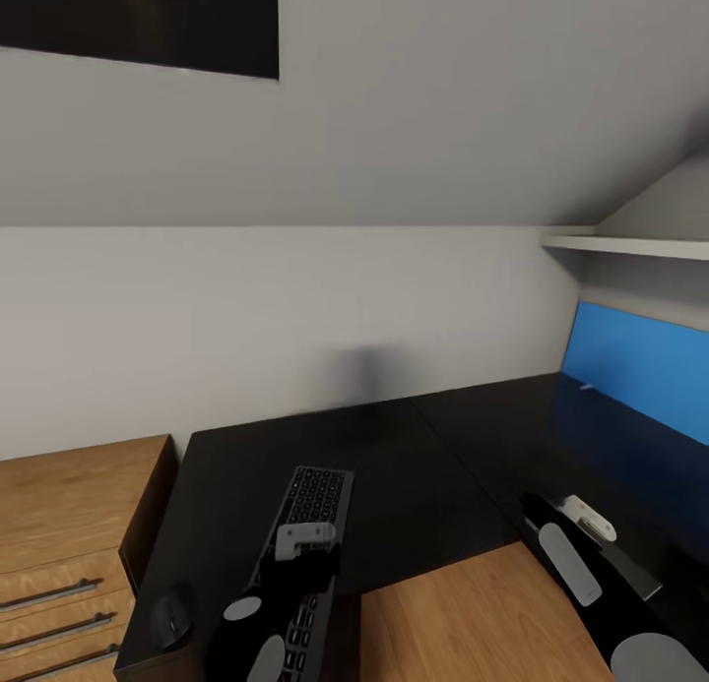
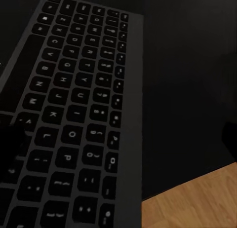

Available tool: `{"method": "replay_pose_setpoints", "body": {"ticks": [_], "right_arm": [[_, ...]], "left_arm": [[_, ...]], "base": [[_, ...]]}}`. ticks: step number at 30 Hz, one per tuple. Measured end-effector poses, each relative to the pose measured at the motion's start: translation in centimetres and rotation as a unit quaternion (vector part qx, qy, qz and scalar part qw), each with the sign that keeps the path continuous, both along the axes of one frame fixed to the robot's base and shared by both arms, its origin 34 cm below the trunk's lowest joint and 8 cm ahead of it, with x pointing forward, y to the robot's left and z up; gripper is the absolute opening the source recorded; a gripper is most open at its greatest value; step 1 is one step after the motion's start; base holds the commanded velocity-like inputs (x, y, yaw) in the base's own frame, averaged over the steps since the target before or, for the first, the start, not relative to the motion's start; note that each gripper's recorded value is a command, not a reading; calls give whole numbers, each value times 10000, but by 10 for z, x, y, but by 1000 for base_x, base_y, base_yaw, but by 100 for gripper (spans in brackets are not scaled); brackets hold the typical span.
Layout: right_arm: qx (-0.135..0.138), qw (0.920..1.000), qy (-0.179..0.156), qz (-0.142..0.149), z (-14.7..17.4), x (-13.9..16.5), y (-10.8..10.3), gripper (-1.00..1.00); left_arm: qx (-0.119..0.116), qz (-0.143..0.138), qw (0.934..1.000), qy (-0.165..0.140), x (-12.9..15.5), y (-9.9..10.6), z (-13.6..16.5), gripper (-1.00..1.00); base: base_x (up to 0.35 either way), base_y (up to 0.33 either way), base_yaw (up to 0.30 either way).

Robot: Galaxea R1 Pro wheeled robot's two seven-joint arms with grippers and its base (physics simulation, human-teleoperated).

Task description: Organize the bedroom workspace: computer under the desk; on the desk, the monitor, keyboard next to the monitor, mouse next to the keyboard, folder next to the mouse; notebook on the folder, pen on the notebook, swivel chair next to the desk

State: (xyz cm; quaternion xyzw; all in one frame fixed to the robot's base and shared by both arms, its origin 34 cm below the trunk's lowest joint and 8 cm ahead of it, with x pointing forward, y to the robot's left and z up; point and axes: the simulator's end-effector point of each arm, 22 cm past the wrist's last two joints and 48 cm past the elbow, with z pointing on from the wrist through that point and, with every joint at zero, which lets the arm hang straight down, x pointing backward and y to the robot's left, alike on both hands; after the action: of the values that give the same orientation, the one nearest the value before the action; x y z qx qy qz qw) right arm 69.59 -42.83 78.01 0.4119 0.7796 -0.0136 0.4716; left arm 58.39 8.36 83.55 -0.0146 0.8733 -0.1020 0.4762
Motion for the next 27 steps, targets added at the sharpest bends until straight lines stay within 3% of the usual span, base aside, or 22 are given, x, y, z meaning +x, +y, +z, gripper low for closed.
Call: {"method": "replay_pose_setpoints", "body": {"ticks": [7,27], "right_arm": [[-1,10000,4,7,12,1,1,100],[13,10000,3,31,13,1,3,100]], "left_arm": [[1,-2,10000,2,0,0,12,100],[8,-12,10000,27,0,-1,9,100]], "base": [[0,0,0],[0,0,0]]}}
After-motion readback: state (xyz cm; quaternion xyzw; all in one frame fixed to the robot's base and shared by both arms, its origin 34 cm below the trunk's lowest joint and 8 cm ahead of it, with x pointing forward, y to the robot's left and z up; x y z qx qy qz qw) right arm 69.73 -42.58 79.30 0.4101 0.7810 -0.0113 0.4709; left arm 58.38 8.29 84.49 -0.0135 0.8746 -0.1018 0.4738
